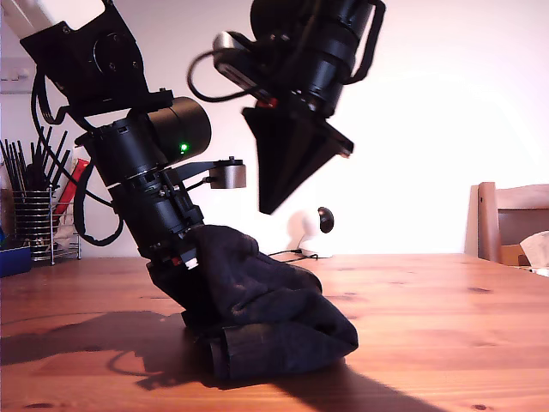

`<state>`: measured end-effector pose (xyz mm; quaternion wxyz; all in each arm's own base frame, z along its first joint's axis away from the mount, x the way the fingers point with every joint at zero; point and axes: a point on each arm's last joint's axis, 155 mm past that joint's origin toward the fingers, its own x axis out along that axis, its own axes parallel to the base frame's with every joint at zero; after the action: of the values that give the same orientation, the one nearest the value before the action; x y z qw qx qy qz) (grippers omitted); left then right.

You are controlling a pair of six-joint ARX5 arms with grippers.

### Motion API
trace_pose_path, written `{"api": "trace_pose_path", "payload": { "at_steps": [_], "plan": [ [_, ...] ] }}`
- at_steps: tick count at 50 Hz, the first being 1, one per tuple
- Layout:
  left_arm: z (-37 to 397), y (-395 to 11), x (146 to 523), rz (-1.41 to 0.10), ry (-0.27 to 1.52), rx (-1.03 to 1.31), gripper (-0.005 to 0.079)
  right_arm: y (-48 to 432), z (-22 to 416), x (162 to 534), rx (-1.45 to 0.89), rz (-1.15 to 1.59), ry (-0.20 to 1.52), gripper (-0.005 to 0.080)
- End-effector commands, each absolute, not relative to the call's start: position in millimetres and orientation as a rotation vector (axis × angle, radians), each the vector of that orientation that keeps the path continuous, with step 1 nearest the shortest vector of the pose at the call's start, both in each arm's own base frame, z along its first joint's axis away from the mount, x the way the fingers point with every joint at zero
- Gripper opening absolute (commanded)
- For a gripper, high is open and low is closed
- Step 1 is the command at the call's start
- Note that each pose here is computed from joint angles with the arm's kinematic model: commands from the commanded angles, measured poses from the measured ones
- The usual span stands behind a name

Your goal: Fold the underwear in front of you. After folding it, place it to the left side.

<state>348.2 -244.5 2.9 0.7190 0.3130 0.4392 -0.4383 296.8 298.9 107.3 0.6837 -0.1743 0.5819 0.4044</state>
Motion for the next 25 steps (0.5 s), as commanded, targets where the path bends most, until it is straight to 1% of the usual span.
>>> {"api": "trace_pose_path", "payload": {
  "at_steps": [1,12,25],
  "plan": [
    [-18.1,-231.8,338.0,-0.962,1.047,0.709,-0.0021,289.1,64.2,290.5,-0.409,0.884,1.418,-0.0011],
    [-18.9,-230.7,335.9,-0.964,1.057,0.709,-0.0021,290.2,33.4,292.6,-0.405,0.875,1.440,-0.0011],
    [-19.5,-228.9,334.0,-0.963,1.069,0.709,-0.0021,294.9,24.6,302.7,-0.394,0.876,1.409,-0.0011]
  ]
}}
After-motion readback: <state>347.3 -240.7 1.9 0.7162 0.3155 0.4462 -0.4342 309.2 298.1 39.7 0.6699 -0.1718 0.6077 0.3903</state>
